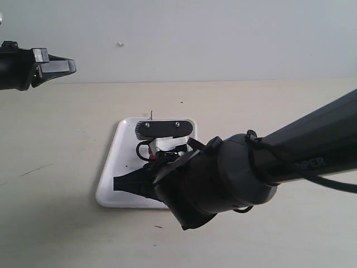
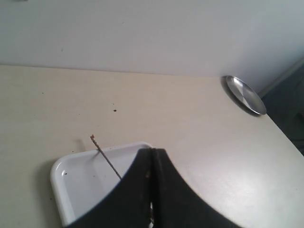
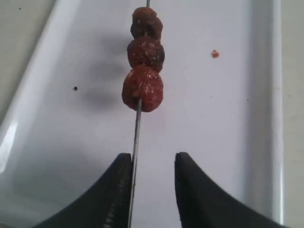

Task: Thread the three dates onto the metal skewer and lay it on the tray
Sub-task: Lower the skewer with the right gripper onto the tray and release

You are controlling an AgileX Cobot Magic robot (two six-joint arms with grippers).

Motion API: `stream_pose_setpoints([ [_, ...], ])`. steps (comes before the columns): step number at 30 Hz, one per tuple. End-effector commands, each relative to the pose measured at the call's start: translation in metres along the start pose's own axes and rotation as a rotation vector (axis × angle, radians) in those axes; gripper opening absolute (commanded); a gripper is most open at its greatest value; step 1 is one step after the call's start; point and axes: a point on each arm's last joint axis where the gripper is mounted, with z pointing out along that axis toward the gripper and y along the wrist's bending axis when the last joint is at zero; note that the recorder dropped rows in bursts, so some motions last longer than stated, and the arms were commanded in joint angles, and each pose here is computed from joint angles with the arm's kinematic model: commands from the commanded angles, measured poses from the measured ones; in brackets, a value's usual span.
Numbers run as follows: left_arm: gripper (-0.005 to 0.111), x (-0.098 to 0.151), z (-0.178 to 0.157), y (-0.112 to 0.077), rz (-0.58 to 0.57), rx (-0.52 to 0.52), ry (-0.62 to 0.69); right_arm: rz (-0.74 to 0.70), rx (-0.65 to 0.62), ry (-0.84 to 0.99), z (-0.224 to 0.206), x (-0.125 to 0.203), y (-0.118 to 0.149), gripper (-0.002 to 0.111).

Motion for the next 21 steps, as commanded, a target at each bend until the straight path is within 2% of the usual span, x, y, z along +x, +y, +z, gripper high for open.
stream_pose_setpoints([
  [1,0.0,-0.001,-0.002,-0.003,-0.002,0.01,-0.013,-0.035,0.006,0.024,-0.002,0.003,-0.001,0.039],
  [4,0.0,-0.001,-0.002,-0.003,-0.002,0.01,-0.013,-0.103,0.008,0.016,-0.004,0.0,-0.001,0.041],
  [13,0.0,-0.001,-0.002,-0.003,-0.003,0.01,-0.012,-0.099,-0.034,-0.038,-0.026,-0.019,0.003,0.052],
  [18,0.0,0.002,-0.003,-0.004,0.017,0.02,-0.008,-0.153,-0.024,-0.141,-0.056,-0.045,0.0,0.053],
  [21,0.0,0.0,-0.009,-0.011,0.055,0.011,-0.017,-0.178,-0.008,-0.215,-0.084,-0.062,-0.009,0.049],
])
